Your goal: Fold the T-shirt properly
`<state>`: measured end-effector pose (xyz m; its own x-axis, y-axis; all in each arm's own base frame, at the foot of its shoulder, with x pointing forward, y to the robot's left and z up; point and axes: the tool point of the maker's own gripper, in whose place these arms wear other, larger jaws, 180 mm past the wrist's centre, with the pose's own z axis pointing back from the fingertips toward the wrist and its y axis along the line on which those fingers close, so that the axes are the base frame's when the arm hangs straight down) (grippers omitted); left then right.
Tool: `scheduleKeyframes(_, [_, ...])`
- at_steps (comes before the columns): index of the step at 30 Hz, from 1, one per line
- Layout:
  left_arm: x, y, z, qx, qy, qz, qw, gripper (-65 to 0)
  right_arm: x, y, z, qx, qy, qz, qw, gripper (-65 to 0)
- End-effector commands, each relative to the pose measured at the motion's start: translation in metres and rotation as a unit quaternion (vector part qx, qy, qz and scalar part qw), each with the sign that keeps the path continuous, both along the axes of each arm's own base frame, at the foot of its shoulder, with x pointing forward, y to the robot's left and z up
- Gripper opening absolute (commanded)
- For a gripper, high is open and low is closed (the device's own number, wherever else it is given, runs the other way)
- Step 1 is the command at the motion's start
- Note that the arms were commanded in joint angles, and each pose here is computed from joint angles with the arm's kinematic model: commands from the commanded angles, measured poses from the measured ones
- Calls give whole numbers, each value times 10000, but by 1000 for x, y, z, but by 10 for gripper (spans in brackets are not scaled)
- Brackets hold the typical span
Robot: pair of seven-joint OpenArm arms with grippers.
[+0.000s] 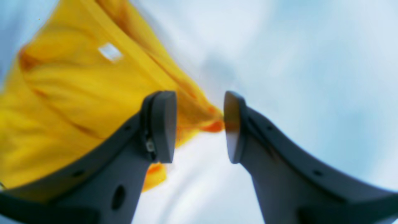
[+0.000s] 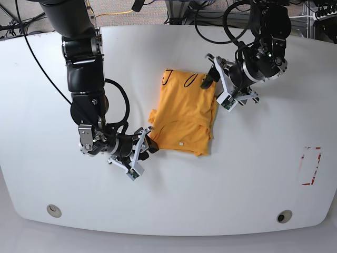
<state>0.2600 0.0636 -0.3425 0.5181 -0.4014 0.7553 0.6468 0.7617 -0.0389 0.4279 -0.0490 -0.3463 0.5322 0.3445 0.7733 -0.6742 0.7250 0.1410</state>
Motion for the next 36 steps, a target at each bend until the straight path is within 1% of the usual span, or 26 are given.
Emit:
scheduleKeyframes(1, [11, -8, 19, -167, -313, -16, 9994, -336, 7, -13, 39, -67, -516, -101, 9986, -412])
scheduleKeyframes(5, [25, -19, 33, -371, -498, 66, 9980, -333, -4, -36, 63, -369, -755, -327, 9959, -412])
scheduleKeyframes(8, [42, -26, 47, -527, -697, 165, 9960, -331, -10, -52, 71, -423, -809, -588, 9941, -412])
scheduleKeyframes(9, [52, -28, 52, -656, -719, 324, 9947, -329, -12, -61, 76, -420, -851, -739, 9927, -412])
scheduleKeyframes(11, [62, -34, 55, -804, -685, 482, 9932, -304, -15, -72, 80, -444, -895, -901, 9909, -412])
scheduleKeyframes(13, [74, -41, 52, -963, -523, 716, 9914, -249, -22, -86, 78, -523, -856, -1078, 9891, -412])
scheduleKeyframes(15, [85, -41, 48, -970, -442, 970, 9896, -219, -28, -98, 76, -551, -811, -1245, 9874, -412])
scheduleKeyframes(16, [93, -46, 46, -1053, -428, 1149, 9868, -211, -30, -106, 77, -557, -808, -1366, 9858, -412])
scheduleKeyframes(18, [99, -56, 40, -1083, -458, 1216, 9856, -204, -35, -113, 75, -570, -787, -1477, 9843, -412])
scheduleKeyframes(22, [99, -80, 23, -929, -589, 976, 9891, -204, -44, -120, 70, -603, -733, -1577, 9829, -412])
scheduleKeyframes(24, [96, -92, 8, -707, -642, 797, 9922, -204, -49, -124, 69, -628, -735, -1628, 9819, -412])
scheduleKeyframes(26, [96, -95, -4, -568, -632, 844, 9928, -204, -52, -125, 69, -647, -743, -1638, 9816, -412])
scheduleKeyframes(28, [97, -89, -23, -432, -560, 1064, 9918, -204, -55, -124, 68, -666, -735, -1634, 9816, -412])
scheduleKeyframes(30, [95, -84, -46, -345, -368, 1192, 9916, -203, -56, -124, 68, -678, -742, -1631, 9815, -412])
scheduleKeyframes(32, [91, -80, -66, -248, -178, 1193, 9924, -203, -57, -124, 68, -684, -757, -1629, 9813, -412])
scheduleKeyframes(34, [89, -65, -83, -57, 23, 1136, 9935, -203, -59, -124, 67, -710, -744, -1624, 9813, -412])
scheduleKeyframes(36, [83, -54, -91, 25, 227, 987, 9949, -203, -62, -125, 69, -751, -764, -1633, 9808, -412])
